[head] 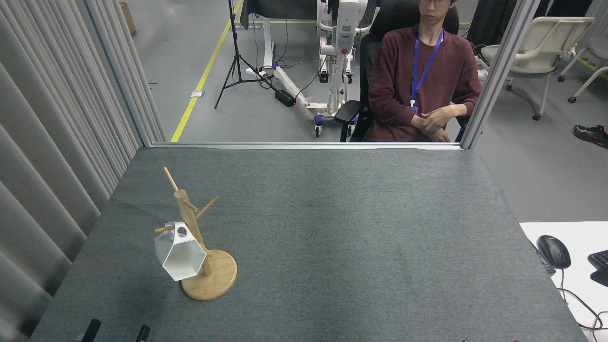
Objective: Hang cup on storage rack
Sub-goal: 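Hang the cup on the peg, open the left gripper and withdraw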
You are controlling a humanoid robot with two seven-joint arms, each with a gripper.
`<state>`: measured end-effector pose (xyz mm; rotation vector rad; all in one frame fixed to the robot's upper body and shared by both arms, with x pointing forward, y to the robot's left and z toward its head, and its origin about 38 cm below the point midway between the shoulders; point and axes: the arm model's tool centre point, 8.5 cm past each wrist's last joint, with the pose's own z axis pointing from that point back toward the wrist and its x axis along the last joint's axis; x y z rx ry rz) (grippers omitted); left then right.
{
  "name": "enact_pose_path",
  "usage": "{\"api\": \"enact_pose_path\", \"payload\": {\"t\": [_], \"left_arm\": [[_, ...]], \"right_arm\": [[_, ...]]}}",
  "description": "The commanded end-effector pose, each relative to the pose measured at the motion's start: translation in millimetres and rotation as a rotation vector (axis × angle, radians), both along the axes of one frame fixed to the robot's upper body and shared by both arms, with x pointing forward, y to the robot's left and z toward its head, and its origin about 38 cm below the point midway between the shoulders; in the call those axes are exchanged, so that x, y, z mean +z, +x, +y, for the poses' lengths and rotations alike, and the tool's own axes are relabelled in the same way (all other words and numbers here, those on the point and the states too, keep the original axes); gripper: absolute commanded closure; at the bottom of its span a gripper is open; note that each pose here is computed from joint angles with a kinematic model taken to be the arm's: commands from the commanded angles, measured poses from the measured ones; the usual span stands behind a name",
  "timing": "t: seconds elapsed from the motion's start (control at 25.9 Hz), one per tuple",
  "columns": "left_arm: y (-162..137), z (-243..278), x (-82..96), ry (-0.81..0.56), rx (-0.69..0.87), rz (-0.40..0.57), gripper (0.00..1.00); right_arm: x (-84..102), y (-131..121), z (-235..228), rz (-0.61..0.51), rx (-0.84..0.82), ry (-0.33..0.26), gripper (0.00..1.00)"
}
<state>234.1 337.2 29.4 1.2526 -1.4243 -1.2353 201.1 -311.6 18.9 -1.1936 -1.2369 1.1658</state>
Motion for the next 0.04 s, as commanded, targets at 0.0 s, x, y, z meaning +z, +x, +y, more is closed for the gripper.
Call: {"api": "enact_pose_path", "payload": {"t": [0.0], "left_arm": [[1.3,-5.8,-0.5,-0.006,-0.015,-0.003,0.0]], "right_arm": [[-0.4,-1.0,-2.9,0.003,-0.022,-0.008,0.01]]}}
